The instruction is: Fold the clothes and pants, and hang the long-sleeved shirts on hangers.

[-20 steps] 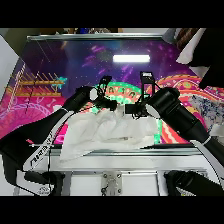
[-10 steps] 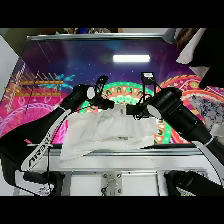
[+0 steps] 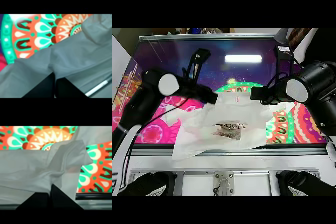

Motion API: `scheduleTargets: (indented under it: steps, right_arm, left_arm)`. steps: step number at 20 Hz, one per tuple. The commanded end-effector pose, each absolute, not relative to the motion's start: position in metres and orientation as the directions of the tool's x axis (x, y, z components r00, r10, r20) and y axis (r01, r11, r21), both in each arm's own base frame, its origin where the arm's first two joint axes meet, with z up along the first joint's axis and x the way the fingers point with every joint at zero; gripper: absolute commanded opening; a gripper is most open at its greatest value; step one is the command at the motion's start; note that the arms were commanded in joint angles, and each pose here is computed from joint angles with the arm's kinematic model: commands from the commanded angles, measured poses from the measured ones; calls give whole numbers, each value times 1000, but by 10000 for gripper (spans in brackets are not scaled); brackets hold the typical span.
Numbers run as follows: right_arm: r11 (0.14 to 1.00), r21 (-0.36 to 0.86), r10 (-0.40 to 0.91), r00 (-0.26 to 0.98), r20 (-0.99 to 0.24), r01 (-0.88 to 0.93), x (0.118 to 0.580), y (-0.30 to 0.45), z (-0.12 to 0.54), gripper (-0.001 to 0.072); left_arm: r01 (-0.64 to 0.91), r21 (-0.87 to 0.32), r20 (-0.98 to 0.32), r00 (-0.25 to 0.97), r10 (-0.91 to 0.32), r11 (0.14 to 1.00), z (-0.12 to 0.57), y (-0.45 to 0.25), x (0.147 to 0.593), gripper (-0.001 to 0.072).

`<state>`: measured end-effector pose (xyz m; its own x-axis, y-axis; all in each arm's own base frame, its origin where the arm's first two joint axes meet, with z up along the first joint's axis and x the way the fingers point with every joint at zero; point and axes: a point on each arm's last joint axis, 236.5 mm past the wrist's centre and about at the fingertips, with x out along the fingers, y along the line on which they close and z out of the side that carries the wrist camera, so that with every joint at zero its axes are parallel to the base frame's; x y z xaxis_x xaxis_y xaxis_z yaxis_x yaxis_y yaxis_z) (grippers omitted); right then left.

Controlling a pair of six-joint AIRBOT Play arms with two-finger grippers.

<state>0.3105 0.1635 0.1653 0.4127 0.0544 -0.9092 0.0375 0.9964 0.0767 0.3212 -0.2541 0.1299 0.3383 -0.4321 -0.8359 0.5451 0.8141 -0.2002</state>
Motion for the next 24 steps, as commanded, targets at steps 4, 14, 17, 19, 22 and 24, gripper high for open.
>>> scheduleTargets:
  steps: [4,14,17,19,22,24]
  right_arm:
    - [993,-75,-62,149,-987,-87,230,171,122,12]
    - [996,-79,-73,122,-990,-45,249,188,74,13]
    - [996,-75,-68,127,-990,-46,250,189,74,13]
    - [996,-73,-67,128,-989,-46,250,189,74,13]
    - [996,-74,-67,128,-990,-47,250,190,73,13]
    - [996,-74,-68,127,-990,-48,250,190,73,14]
  left_arm:
    - [544,-250,-916,134,-377,801,70,-237,205,12]
    - [430,-271,-943,62,-328,861,31,-236,244,12]
    - [452,-277,-948,18,-319,848,22,-237,232,13]
    - [484,-270,-953,-14,-301,832,20,-232,225,149]
    - [496,-273,-946,17,-323,825,34,-228,224,695]
    - [497,-299,-926,56,-374,814,53,-225,227,695]
